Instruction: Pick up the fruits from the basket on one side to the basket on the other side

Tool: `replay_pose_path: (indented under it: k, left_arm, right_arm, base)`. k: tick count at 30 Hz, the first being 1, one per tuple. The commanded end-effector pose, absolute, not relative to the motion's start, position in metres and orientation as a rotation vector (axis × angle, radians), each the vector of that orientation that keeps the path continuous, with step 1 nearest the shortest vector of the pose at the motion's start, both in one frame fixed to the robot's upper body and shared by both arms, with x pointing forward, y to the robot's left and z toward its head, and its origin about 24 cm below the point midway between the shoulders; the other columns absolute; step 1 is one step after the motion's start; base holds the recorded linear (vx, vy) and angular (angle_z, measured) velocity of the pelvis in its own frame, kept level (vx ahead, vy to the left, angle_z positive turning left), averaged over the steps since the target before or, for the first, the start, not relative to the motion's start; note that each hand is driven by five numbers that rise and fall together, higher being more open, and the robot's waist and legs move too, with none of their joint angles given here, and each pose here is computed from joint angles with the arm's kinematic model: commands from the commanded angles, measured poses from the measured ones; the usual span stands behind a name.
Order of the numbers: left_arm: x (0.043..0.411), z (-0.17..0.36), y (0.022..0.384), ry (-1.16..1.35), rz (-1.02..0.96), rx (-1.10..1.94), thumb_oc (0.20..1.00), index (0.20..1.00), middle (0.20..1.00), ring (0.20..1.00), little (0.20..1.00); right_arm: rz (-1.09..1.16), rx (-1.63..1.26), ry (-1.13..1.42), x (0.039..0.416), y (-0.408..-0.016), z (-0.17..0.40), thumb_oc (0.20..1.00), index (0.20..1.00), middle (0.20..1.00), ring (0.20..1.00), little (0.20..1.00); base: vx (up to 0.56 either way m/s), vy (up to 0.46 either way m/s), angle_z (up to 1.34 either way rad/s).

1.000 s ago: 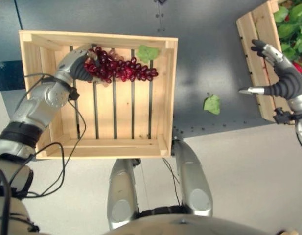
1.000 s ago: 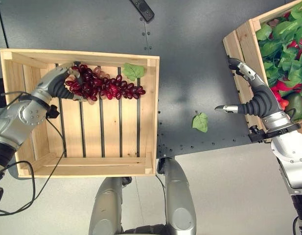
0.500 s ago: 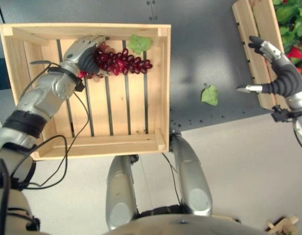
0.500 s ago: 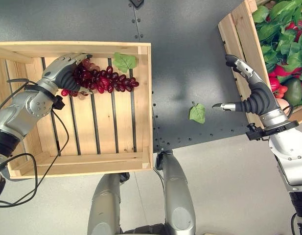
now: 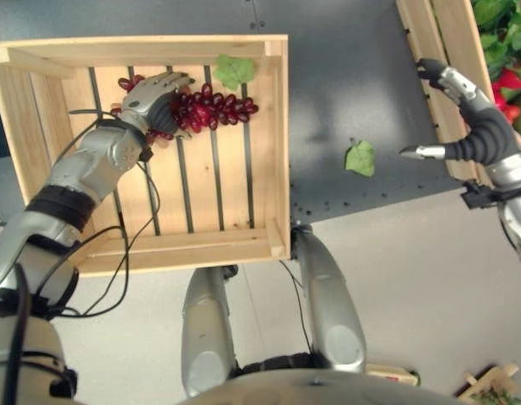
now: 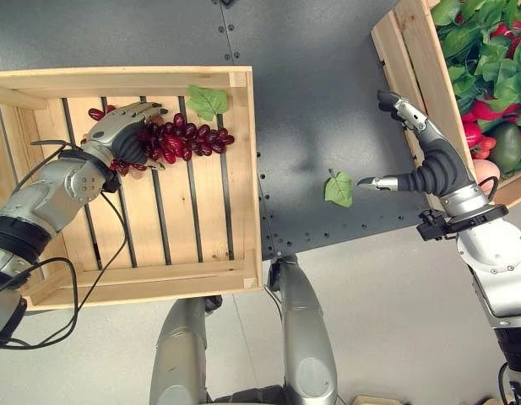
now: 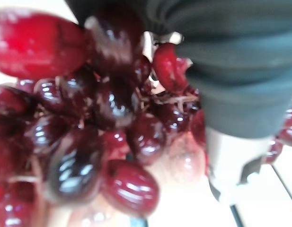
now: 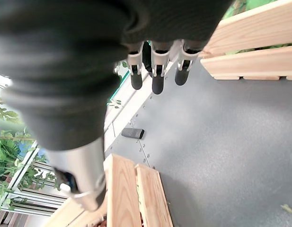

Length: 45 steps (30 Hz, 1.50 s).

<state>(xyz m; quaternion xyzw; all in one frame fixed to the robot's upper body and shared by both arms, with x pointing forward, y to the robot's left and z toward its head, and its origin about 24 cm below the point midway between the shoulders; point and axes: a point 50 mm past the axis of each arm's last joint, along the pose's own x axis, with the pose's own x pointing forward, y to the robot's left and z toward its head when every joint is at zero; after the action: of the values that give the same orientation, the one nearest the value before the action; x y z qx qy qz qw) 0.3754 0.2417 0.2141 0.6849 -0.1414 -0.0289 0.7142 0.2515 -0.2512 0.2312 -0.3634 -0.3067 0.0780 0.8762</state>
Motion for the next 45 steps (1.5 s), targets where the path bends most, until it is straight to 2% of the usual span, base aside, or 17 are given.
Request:
replay_pose_path:
  k: [1, 13, 20, 33, 34, 35, 36, 37, 45]
  left_arm:
    - [0.372, 0.172, 0.262, -0.098, -0.129, 1.596, 1.000, 1.000, 1.000, 1.000, 1.000]
    - [0.368, 0.136, 0.272, 0.032, -0.137, 1.581, 1.000, 1.000, 1.000, 1.000, 1.000]
    - [0.359, 0.111, 0.286, 0.188, -0.181, 1.595, 1.000, 1.000, 1.000, 1.000, 1.000]
    - [0.356, 0.104, 0.299, 0.358, -0.235, 1.671, 1.000, 1.000, 1.000, 1.000, 1.000]
    - [0.355, 0.102, 0.301, 0.384, -0.253, 1.698, 0.784, 0.784, 0.784, 0.784, 0.784]
    - [0.356, 0.103, 0.301, 0.381, -0.251, 1.698, 0.721, 0.721, 0.721, 0.721, 0.721]
    - [0.355, 0.101, 0.302, 0.400, -0.261, 1.723, 0.272, 0.272, 0.272, 0.272, 0.272]
    - [0.355, 0.101, 0.302, 0.401, -0.269, 1.734, 0.200, 0.200, 0.200, 0.200, 0.200]
    - [0.353, 0.095, 0.302, 0.427, -0.295, 1.770, 0.200, 0.200, 0.200, 0.200, 0.200]
  right_arm:
    - [0.149, -0.714, -0.810, 0.239, -0.245, 0.257, 1.000, 1.000, 1.000, 1.000, 1.000]
    - [0.141, -0.693, -0.858, 0.237, -0.242, 0.264, 1.000, 1.000, 1.000, 1.000, 1.000]
    - [0.117, -0.698, -0.853, 0.236, -0.246, 0.266, 1.000, 1.000, 1.000, 1.000, 1.000]
    - [0.140, -0.688, -0.836, 0.239, -0.246, 0.269, 1.000, 1.000, 1.000, 1.000, 1.000]
    - [0.146, -0.690, -0.834, 0.239, -0.246, 0.269, 1.000, 1.000, 1.000, 1.000, 1.000]
    - [0.145, -0.691, -0.837, 0.239, -0.246, 0.270, 1.000, 1.000, 1.000, 1.000, 1.000]
    - [0.150, -0.697, -0.838, 0.239, -0.245, 0.271, 1.000, 1.000, 1.000, 1.000, 1.000]
    - [0.151, -0.697, -0.838, 0.239, -0.245, 0.271, 1.000, 1.000, 1.000, 1.000, 1.000]
    - [0.157, -0.708, -0.844, 0.240, -0.244, 0.275, 1.000, 1.000, 1.000, 1.000, 1.000]
  base:
    - [0.00, 0.000, 0.00]
    - [0.00, -0.003, 0.01]
    - [0.01, 0.002, 0.00]
    - [-0.01, -0.001, 0.00]
    - [-0.08, -0.014, -0.03]
    - [0.07, 0.012, -0.05]
    - [0.00, -0.008, -0.06]
    - [0.01, -0.011, -0.05]
    - [0.00, -0.004, -0.04]
